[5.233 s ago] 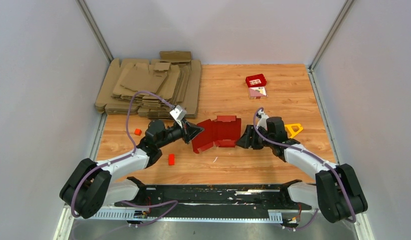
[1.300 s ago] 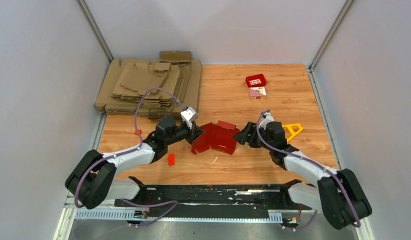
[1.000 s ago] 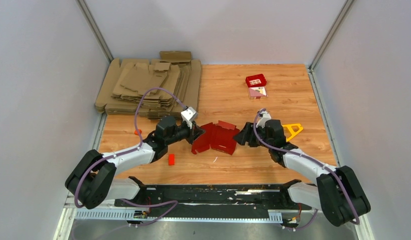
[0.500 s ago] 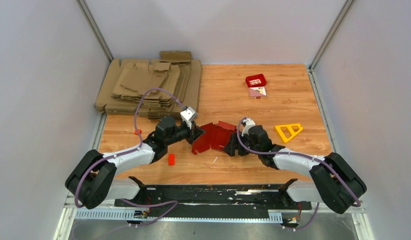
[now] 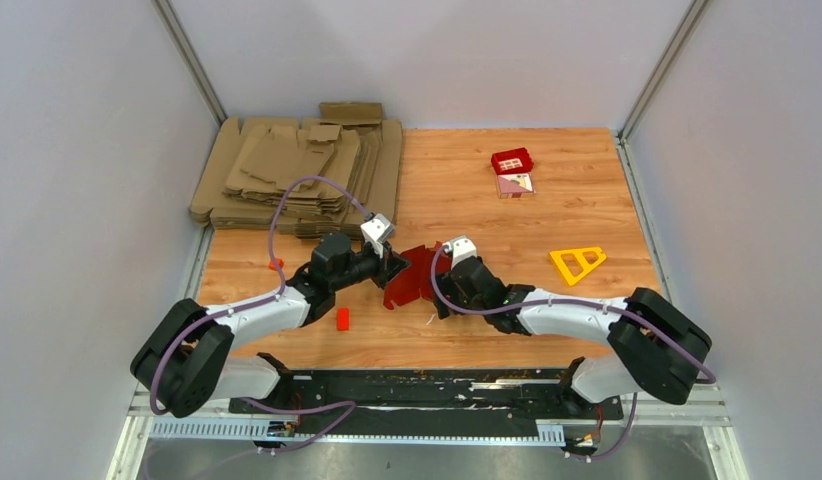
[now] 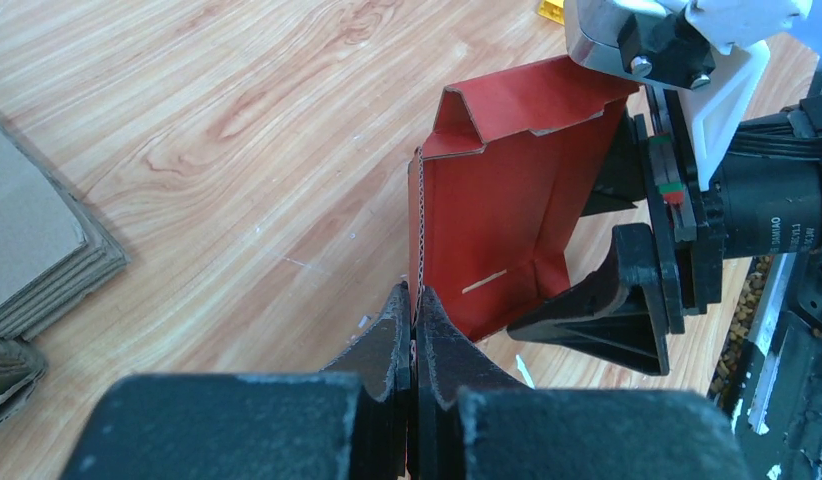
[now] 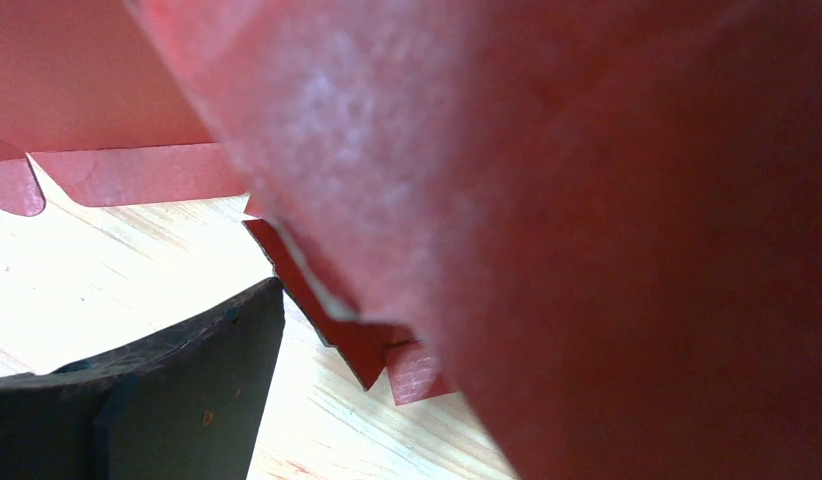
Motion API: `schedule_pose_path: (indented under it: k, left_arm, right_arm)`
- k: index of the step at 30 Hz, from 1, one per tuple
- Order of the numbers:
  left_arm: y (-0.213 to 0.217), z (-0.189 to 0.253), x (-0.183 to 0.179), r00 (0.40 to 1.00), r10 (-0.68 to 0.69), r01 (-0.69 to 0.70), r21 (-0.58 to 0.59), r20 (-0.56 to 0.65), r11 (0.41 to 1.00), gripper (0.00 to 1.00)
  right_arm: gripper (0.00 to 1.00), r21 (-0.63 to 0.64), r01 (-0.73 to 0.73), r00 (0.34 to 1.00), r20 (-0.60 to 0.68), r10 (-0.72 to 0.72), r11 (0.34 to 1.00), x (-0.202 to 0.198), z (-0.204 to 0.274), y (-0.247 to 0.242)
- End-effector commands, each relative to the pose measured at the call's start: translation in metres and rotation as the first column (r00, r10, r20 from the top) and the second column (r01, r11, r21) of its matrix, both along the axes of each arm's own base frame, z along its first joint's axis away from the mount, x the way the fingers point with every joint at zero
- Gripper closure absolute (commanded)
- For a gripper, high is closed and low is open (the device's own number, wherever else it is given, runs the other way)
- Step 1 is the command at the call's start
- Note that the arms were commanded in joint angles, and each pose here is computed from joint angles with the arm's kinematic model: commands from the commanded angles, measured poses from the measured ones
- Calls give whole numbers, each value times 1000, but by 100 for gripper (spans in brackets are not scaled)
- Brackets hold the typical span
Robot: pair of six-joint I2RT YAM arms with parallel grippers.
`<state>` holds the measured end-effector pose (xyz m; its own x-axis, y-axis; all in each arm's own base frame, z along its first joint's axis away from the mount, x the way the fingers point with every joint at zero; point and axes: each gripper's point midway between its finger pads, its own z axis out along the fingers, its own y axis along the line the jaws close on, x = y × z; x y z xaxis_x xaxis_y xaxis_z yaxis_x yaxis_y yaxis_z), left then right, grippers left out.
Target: Fold the paper box
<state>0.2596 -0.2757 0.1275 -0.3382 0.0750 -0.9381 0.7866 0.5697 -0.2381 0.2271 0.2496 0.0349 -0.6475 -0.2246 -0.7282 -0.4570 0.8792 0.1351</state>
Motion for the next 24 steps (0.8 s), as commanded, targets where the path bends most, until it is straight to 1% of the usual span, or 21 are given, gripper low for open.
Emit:
schedule_pose_path:
  k: [1, 6, 14, 17, 21, 24]
  left_arm:
    - [-4, 3, -3, 1000, -20, 20, -10, -2, 1000, 100]
    - [-3, 2, -3, 1000, -18, 18, -5, 2, 1000, 100]
    - [-3, 3, -4, 1000, -22, 22, -8, 4, 1000, 100]
    - [-3, 3, -4, 1000, -22, 22, -8, 4, 1000, 100]
    - [-3, 3, -4, 1000, -21, 21, -8, 4, 1000, 100]
    - [-3, 2, -4, 1000, -20, 20, -8, 3, 1000, 100]
  right_arm:
    - [21, -63, 40, 998, 48, -37, 997, 9, 8, -6]
    - [14, -22, 85, 994, 69, -83, 996, 12, 22, -12]
    - [12, 41, 119, 990, 74, -122, 992, 22, 33, -19]
    - [14, 19, 120, 991, 63, -121, 993, 23, 27, -21]
    - [15, -52, 111, 993, 32, -110, 992, 21, 10, -23]
    - [16, -82, 89, 995, 44, -85, 993, 17, 8, -18]
